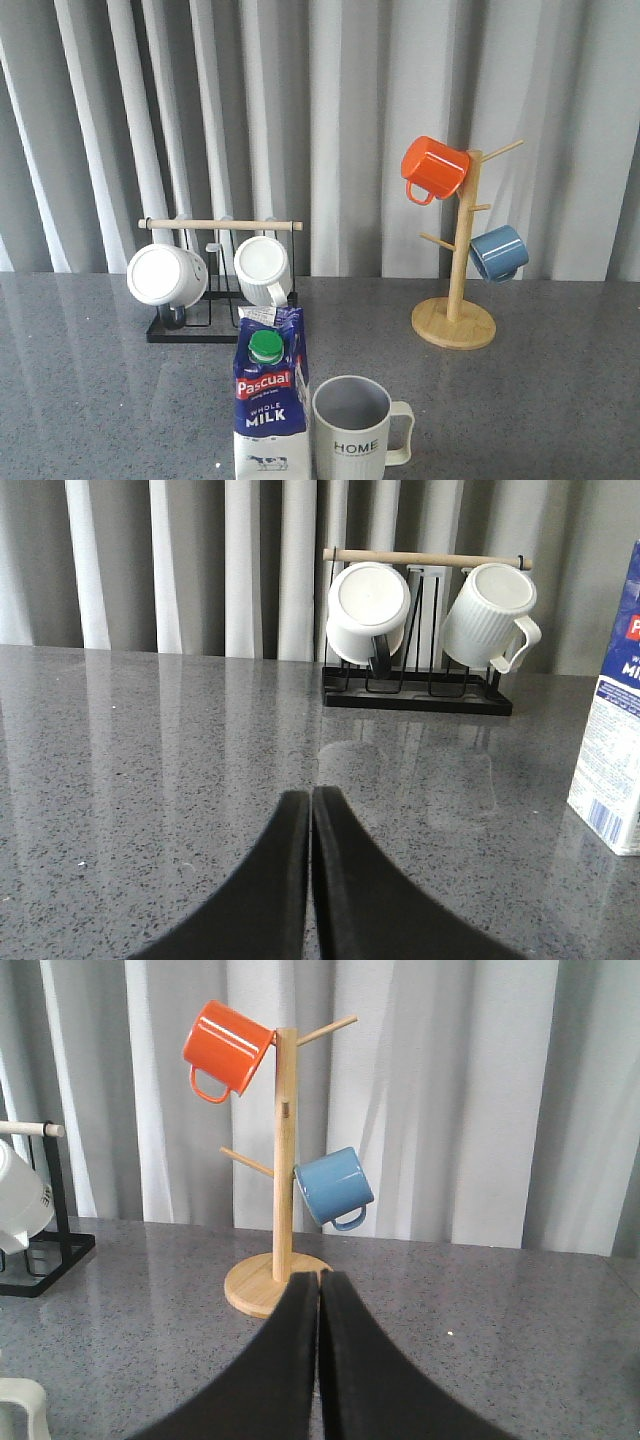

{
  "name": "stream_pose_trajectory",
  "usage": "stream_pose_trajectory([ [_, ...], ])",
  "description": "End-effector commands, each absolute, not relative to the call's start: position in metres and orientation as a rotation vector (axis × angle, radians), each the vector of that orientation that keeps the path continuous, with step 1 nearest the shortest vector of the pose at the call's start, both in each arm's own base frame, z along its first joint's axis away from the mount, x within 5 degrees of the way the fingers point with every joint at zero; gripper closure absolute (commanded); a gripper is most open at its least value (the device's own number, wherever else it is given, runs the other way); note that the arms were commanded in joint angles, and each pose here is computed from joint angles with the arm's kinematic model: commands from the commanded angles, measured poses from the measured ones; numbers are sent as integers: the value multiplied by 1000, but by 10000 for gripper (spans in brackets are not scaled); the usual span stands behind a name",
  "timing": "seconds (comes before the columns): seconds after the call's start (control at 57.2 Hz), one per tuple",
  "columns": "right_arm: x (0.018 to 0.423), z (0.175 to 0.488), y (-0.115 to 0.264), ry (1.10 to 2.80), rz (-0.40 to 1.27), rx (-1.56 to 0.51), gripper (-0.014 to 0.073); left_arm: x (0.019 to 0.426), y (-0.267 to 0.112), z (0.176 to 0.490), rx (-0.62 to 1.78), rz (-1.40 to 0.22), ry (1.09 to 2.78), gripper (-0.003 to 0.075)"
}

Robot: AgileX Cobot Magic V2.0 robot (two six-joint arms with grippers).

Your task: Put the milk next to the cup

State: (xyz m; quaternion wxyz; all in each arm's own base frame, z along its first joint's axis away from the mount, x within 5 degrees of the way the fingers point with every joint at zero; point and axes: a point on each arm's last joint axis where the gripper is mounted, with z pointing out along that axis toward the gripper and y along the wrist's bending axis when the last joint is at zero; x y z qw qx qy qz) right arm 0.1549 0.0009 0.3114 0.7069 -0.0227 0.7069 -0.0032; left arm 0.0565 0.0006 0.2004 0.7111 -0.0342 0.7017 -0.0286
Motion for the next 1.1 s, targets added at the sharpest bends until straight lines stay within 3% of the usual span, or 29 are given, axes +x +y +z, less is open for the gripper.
stream_pose_trajectory([
  [0.0,155,327,2,1473,-3,-64,604,55,0,212,-77,-72,1463,727],
  [0.175,152,326,1,1487,-23,-74,604,55,0,211,-77,-71,1468,727],
  [0.35,123,314,-2,1530,-48,-35,604,55,0,211,-77,-71,1468,727],
  [0.542,84,267,0,1484,-51,-38,604,55,0,211,-77,-71,1468,727],
  [0.787,62,210,1,1461,2,-1,604,55,0,211,-77,-71,1468,727],
  [1.084,56,206,0,1457,-4,9,604,55,0,211,-77,-71,1468,727],
])
